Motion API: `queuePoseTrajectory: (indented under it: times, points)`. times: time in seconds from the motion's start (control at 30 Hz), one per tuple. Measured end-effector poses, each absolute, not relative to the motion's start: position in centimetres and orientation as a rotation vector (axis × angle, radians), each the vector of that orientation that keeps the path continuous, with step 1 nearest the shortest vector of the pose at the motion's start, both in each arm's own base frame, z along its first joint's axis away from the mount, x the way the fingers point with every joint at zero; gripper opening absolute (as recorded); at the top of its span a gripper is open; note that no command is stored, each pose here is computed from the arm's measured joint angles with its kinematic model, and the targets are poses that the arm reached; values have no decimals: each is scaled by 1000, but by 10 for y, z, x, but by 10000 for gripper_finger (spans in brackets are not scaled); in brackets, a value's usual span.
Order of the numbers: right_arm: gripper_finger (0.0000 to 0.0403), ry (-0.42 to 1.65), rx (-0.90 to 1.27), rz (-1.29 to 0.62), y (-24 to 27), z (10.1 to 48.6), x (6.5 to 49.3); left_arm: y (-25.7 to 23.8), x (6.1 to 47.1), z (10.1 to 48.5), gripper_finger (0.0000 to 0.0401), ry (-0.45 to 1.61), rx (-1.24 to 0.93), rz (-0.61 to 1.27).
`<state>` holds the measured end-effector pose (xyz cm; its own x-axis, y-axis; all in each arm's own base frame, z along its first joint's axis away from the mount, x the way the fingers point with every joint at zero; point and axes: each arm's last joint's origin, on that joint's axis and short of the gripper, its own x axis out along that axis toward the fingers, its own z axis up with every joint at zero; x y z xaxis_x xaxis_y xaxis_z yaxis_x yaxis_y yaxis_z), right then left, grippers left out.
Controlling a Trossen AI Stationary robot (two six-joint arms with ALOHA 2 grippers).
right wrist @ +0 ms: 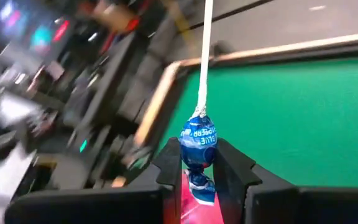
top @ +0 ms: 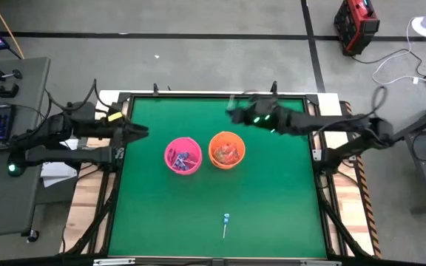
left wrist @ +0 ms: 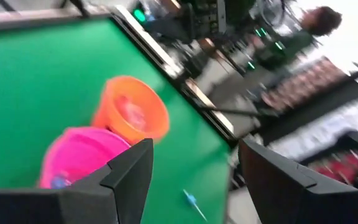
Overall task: Sort candy by brand, put in halloween buckets
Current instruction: Put the blue lollipop into the pink bucket
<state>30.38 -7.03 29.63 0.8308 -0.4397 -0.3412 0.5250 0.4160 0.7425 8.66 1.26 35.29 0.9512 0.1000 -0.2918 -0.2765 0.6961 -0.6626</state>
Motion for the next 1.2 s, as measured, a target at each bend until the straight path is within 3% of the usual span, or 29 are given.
queuePoseTrajectory:
  times: [0.13, 0.27, 0.53, 0.73, 0.93, 1.07, 1.2]
  points:
    - [50, 175, 899, -485, -30, 294, 359, 9, 88, 356, 227, 263, -783, 77]
    - [52, 274, 822, -386, 0, 278, 416, 7, 90, 370, 227, 153, -772, -61]
    - [74, 546, 750, -338, 12, 261, 482, 5, 87, 392, 227, -55, -718, -187]
    - [156, 722, 664, -305, 8, 267, 493, 5, 87, 391, 227, -47, -720, -181]
    - [249, 752, 600, -306, 7, 271, 489, 6, 88, 391, 227, -58, -723, -150]
    - [266, 798, 504, -313, 3, 289, 473, 7, 88, 391, 227, -65, -725, -129]
    - [267, 864, 321, -451, -1, 325, 433, 8, 95, 387, 227, -29, -735, -103]
